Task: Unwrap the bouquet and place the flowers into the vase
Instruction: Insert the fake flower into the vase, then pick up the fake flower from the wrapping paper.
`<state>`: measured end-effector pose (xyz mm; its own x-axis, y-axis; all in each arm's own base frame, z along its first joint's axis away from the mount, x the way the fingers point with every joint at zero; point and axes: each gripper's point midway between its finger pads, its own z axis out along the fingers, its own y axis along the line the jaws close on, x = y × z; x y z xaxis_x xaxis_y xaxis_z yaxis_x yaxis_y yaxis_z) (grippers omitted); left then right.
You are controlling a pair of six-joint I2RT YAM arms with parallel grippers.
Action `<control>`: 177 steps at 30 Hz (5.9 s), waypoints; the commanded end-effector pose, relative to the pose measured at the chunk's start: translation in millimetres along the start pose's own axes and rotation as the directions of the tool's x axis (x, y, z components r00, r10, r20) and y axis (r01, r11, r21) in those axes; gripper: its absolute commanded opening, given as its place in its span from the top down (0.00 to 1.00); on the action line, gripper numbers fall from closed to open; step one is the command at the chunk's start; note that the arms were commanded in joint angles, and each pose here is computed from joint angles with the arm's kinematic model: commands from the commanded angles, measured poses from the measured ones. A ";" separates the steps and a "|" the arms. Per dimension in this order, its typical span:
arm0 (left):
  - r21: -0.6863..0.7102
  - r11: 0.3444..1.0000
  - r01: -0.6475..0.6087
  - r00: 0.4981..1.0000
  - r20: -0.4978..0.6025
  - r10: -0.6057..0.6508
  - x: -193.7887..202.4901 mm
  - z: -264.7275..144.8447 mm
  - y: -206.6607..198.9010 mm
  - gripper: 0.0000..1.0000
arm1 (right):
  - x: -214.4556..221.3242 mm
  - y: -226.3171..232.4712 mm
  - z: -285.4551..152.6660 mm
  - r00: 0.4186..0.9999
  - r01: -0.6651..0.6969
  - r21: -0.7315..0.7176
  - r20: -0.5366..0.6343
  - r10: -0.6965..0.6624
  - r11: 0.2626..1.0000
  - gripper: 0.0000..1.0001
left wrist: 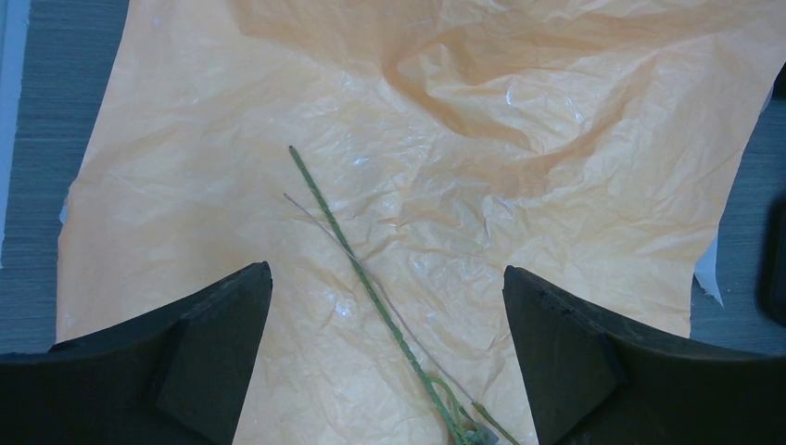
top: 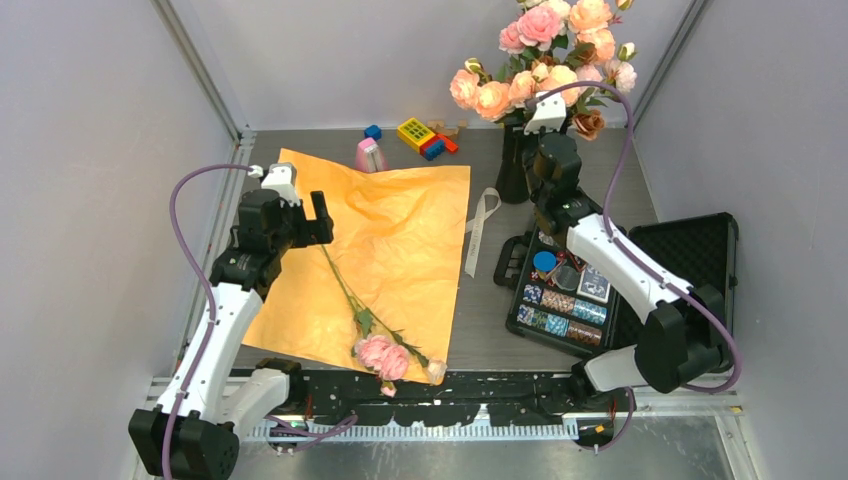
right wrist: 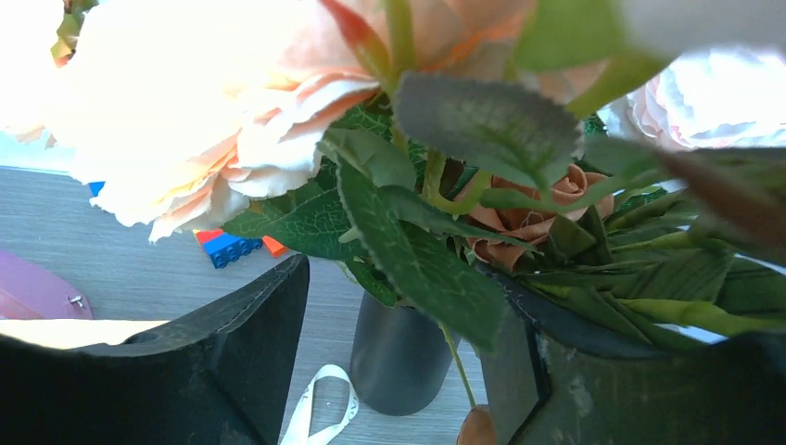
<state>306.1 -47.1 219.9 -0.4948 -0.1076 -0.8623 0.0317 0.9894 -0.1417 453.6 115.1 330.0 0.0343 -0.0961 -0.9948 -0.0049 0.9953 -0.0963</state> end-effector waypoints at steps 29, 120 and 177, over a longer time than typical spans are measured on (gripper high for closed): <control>0.026 1.000 -0.001 0.998 0.055 0.000 -12.5 -5.7 -4.2 0.02 | -12.2 68.3 -125.9 0.992 -0.111 -0.207 -0.080 0.096 0.972 0.17; 0.687 0.441 -0.578 0.795 0.352 0.494 86.0 -83.2 -186.4 0.02 | 38.1 154.6 -366.2 0.309 -0.583 -0.664 -0.715 -0.627 0.469 1.00; 0.889 0.455 -0.046 0.994 0.087 -0.071 -25.9 -121.7 -256.5 1.00 | -129.9 154.2 -234.9 0.815 -0.554 -0.657 -0.304 0.493 0.511 0.14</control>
<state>220.7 -274.6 269.5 -0.4895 -0.0701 -0.8692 0.7211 0.5279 -0.4487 215.2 250.8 411.7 -0.2676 0.3163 -0.9101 -0.6073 0.6780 0.4142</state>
